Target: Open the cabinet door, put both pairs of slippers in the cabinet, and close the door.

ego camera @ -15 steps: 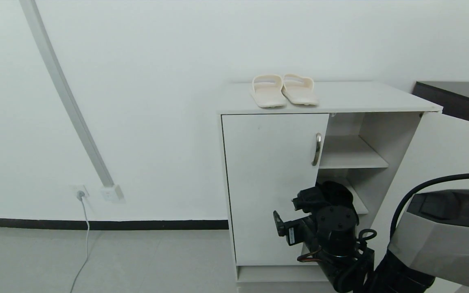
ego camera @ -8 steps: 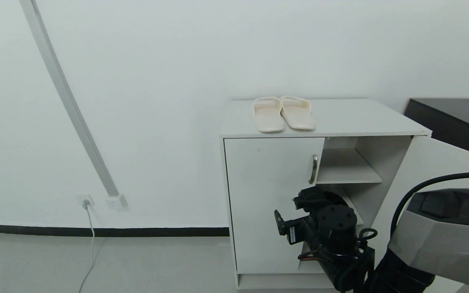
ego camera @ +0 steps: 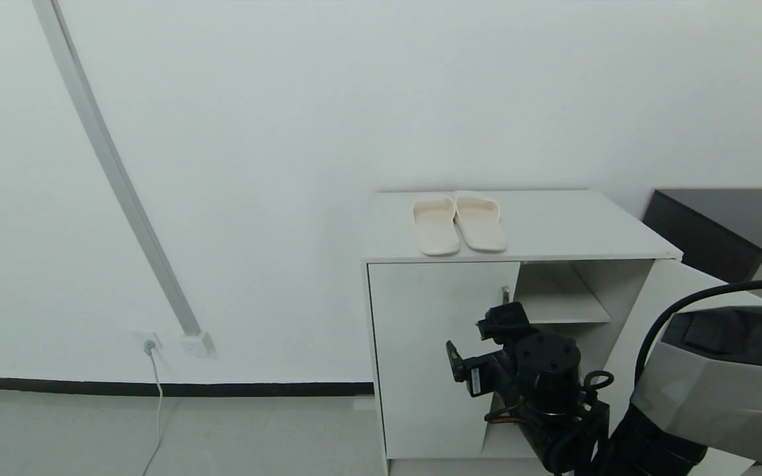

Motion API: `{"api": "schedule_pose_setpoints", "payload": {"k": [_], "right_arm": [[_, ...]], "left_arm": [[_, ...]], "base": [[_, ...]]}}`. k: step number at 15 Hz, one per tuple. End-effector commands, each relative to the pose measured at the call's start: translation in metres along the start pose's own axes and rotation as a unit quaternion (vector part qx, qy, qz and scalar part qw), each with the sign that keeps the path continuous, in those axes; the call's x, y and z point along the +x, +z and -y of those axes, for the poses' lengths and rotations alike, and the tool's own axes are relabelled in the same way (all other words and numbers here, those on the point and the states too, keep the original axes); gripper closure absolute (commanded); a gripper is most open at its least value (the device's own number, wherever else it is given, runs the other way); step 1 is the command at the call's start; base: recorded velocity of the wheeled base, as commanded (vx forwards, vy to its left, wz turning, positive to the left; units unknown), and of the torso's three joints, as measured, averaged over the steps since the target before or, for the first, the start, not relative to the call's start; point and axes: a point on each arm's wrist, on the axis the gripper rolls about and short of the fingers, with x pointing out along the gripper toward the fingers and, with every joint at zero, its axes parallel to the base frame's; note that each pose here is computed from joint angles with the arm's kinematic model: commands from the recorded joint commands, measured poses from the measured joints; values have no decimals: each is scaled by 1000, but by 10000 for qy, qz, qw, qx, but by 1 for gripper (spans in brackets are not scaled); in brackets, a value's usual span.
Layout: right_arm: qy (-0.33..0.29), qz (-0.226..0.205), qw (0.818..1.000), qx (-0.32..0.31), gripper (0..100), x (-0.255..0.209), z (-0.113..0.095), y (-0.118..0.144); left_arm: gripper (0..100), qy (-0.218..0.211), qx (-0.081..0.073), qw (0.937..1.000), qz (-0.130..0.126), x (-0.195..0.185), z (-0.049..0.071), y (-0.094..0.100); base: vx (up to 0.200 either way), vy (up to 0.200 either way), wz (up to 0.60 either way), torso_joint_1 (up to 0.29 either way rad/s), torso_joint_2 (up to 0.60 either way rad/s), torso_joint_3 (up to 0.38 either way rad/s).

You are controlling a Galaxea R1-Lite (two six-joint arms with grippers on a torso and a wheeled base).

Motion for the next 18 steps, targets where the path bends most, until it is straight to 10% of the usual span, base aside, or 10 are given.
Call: {"api": "schedule_pose_setpoints", "payload": {"k": [1,10,18], "right_arm": [[2,-3,10000,0,0,0,0,0],[-44,126,9996,-247,0,-3,5,4],[29,514,9987,-44,0,-4,8,93]], "left_arm": [[100,5,-7,10000,-7,0,0,0],[100,5,0,10000,0,0,0,0],[100,-2,31,10000,-8,0,0,0]], "base": [[0,0,0,242,-559,-315],[0,0,0,203,-455,-253],[0,0,0,0,0,0]]}}
